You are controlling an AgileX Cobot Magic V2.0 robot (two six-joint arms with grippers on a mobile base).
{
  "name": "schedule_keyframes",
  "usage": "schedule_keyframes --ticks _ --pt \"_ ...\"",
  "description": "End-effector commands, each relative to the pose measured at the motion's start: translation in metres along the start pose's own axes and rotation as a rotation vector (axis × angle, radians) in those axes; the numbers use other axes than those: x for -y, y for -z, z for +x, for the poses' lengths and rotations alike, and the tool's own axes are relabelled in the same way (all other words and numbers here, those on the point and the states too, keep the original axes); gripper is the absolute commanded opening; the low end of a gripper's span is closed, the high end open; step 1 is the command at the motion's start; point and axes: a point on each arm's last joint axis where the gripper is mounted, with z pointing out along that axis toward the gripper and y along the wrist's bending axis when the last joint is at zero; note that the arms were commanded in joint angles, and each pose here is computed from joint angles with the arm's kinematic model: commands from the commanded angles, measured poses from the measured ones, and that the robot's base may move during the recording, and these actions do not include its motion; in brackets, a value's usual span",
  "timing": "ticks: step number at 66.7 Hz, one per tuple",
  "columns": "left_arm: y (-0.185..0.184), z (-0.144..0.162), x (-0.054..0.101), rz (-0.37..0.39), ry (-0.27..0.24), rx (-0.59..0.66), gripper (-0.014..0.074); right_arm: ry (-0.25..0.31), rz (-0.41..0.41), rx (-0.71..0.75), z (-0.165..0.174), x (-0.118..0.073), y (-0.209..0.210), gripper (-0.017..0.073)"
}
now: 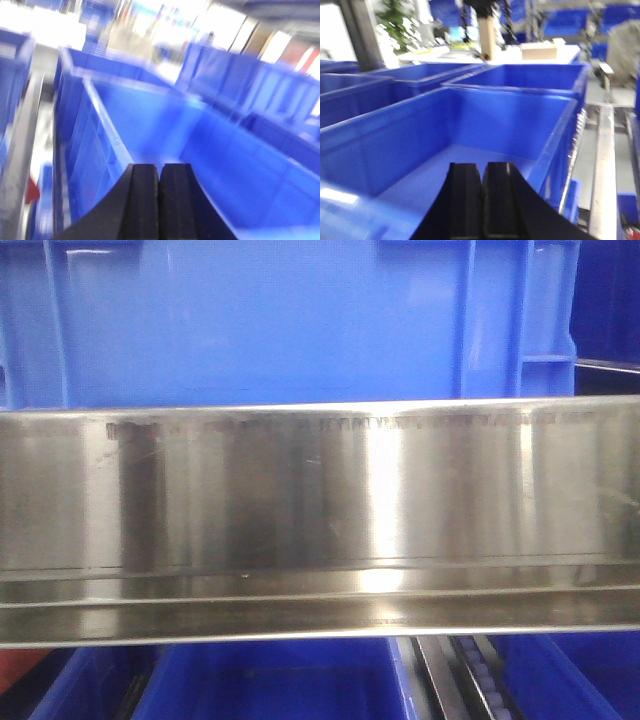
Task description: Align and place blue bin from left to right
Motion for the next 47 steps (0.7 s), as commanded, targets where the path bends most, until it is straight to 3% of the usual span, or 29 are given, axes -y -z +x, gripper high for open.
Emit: schedule_keyframes --ticks 1,17,47 --pt "0.010 0.003 0.000 0.027 -0.014 0.043 -0.0111 0.029 -0.028 0.049 0.004 0.000 0.015 -0.0165" --pt "0.016 0.001 0.000 0.033 -0.015 0.064 -0.0111 0.021 -0.043 0.129 -0.001 0.002 0.038 -0.0165" --pt "0.016 0.001 0.000 0.033 -0.015 0.064 -0.0111 0.028 -0.036 0.132 -0.002 0.003 0.039 -0.0165"
